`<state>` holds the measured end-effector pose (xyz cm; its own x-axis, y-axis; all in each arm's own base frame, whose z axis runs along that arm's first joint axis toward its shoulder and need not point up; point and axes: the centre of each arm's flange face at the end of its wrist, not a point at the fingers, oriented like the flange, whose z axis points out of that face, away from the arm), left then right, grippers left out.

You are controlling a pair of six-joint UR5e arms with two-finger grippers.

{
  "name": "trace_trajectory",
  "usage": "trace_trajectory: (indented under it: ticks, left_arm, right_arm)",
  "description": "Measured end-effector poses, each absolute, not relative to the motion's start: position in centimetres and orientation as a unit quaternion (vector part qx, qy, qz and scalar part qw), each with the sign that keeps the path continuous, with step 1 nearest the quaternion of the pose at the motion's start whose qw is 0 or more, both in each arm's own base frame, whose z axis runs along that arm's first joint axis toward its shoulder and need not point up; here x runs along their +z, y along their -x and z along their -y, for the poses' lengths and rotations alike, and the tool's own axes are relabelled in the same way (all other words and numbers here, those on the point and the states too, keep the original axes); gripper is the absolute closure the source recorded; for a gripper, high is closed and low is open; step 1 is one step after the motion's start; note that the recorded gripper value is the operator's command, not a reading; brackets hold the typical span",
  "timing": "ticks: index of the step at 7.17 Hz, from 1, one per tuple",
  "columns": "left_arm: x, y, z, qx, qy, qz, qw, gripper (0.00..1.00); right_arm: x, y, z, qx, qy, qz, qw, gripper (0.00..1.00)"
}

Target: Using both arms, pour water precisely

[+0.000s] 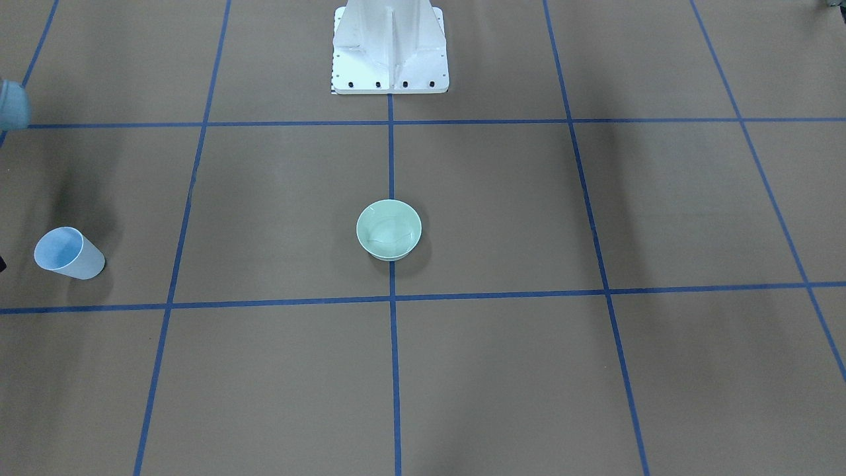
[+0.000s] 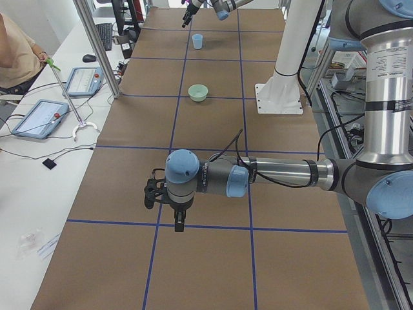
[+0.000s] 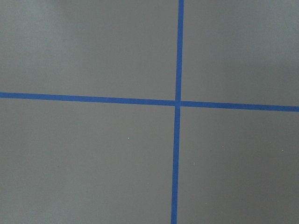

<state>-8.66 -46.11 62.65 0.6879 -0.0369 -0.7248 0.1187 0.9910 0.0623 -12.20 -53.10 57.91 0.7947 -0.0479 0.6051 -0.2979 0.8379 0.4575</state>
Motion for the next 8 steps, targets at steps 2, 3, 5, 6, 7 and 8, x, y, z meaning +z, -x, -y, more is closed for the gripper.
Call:
trace_trajectory:
  ticks: [2, 3, 5, 6, 7, 8]
  left_arm:
    - [62.9, 8.6, 45.8, -0.04, -0.055, -0.393, 0.917, 0.0]
    - [63.1, 8.6, 45.6, -0.038, -0.06, -0.393, 0.917, 0.0]
    - [63.5, 8.6, 45.5, -0.036, -0.062, -0.393, 0.917, 0.0]
    - [63.6, 8.6, 45.4, -0.036, -0.062, -0.393, 0.917, 0.0]
    - [63.6, 8.6, 45.4, -0.036, -0.062, -0.393, 0.917, 0.0]
    - [63.5, 8.6, 45.4, -0.036, -0.063, -0.392, 0.917, 0.0]
  right_arm:
    - [59.3, 7.0, 53.6, 0.006, -0.22, 0.308, 0.926, 0.0]
    - [59.8, 4.8, 53.6, -0.026, -0.196, 0.316, 0.928, 0.0]
    - [59.9, 1.4, 54.0, -0.077, -0.155, 0.341, 0.924, 0.0]
    - [59.7, -0.4, 54.1, -0.088, -0.135, 0.356, 0.921, 0.0]
    - [59.2, -2.0, 54.0, -0.086, -0.116, 0.366, 0.919, 0.0]
    - [58.9, -3.2, 53.5, -0.075, -0.096, 0.371, 0.921, 0.0]
